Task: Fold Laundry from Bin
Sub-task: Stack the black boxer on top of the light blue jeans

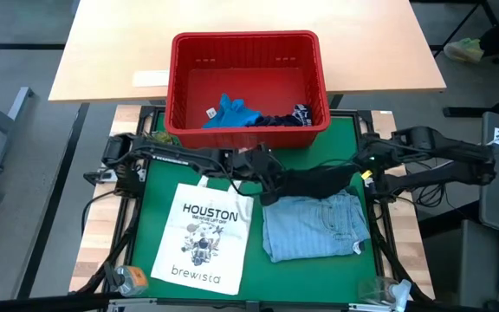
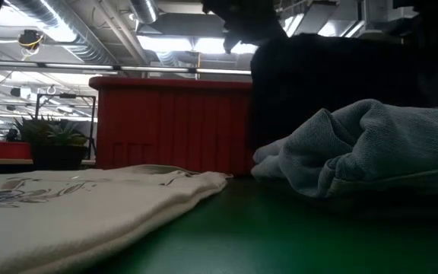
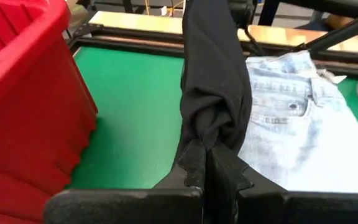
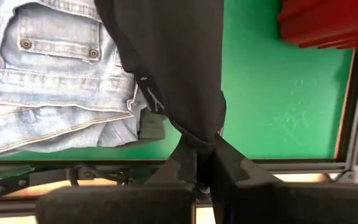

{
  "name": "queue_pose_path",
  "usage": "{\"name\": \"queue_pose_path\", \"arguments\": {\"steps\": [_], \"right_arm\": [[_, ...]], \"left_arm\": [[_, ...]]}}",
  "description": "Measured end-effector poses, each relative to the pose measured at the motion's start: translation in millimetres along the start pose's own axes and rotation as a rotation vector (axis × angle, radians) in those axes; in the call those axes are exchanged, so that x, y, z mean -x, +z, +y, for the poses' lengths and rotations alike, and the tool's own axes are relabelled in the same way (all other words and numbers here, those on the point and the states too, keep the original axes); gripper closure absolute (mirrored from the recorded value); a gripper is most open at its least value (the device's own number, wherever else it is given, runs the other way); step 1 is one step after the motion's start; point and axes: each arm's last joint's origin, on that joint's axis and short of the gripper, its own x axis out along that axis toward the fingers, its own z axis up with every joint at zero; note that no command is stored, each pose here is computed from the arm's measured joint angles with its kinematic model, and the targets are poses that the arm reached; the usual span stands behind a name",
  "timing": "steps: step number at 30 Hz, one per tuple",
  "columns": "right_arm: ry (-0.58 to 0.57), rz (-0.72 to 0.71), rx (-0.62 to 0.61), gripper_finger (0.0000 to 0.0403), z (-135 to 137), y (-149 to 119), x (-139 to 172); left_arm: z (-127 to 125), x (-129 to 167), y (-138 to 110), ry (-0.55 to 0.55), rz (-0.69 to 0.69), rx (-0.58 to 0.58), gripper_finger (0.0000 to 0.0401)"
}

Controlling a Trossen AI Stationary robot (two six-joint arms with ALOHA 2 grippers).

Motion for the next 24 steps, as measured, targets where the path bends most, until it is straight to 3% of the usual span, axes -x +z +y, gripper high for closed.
{"name": "queue_pose_path", "arguments": {"steps": [7, 24], "right_arm": [[0.042, -0.025, -0.006, 0.0392, 5, -17, -4], [0.247, 0.018, -0.077, 0.0392, 15, -20, -20]], "left_arm": [[-17, -10, -9, -0.027, 0.009, -0.019, 0.0401], [-62, -4, -23, -0.056, 0.018, -0.084, 0.0401]]}}
